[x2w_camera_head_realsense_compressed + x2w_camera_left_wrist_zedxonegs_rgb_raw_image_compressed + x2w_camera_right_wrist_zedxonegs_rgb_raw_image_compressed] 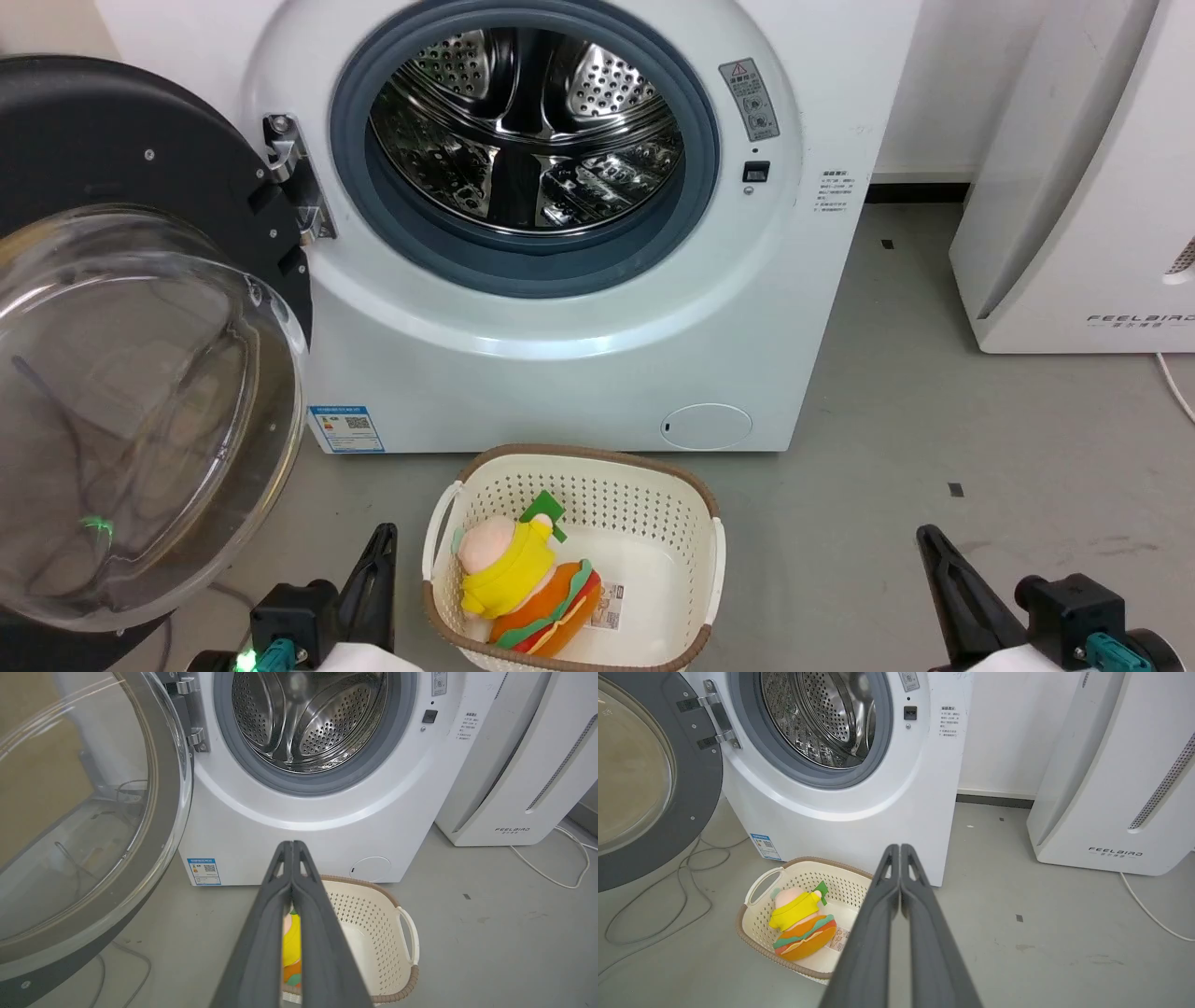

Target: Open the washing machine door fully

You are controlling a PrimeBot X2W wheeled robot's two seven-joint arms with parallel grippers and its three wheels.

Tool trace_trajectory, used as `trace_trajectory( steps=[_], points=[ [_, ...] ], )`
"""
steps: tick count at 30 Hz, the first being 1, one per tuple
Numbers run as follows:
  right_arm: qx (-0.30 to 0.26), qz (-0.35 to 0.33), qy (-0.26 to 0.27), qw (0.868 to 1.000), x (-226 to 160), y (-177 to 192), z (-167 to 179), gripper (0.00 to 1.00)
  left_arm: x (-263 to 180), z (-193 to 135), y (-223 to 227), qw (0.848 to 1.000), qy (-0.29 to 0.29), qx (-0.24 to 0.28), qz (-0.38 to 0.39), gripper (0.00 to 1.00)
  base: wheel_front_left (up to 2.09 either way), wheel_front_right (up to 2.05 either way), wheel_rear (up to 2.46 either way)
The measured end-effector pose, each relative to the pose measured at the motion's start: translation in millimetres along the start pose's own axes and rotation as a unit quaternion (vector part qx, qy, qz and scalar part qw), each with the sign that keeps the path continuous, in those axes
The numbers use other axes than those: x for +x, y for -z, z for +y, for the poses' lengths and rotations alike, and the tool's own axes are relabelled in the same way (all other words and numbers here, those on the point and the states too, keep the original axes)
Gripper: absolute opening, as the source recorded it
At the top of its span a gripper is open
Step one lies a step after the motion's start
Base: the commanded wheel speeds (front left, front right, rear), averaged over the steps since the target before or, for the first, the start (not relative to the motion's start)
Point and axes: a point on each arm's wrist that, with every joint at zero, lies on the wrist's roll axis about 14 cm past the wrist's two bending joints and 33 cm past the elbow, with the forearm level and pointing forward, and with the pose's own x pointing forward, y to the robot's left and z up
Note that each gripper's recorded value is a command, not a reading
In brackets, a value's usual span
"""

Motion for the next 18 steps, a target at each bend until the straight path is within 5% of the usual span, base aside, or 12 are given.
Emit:
trace_trajectory(
  steps=[18],
  points=[
    [-0.006, -0.006, 0.001, 1.0, 4.1, -4.5, -0.8, 0.0, 2.5, 1.4, -4.9, 1.0, -0.003, 0.01, -0.002, 0.0, 0.0, 0.0, 0.0]
  ],
)
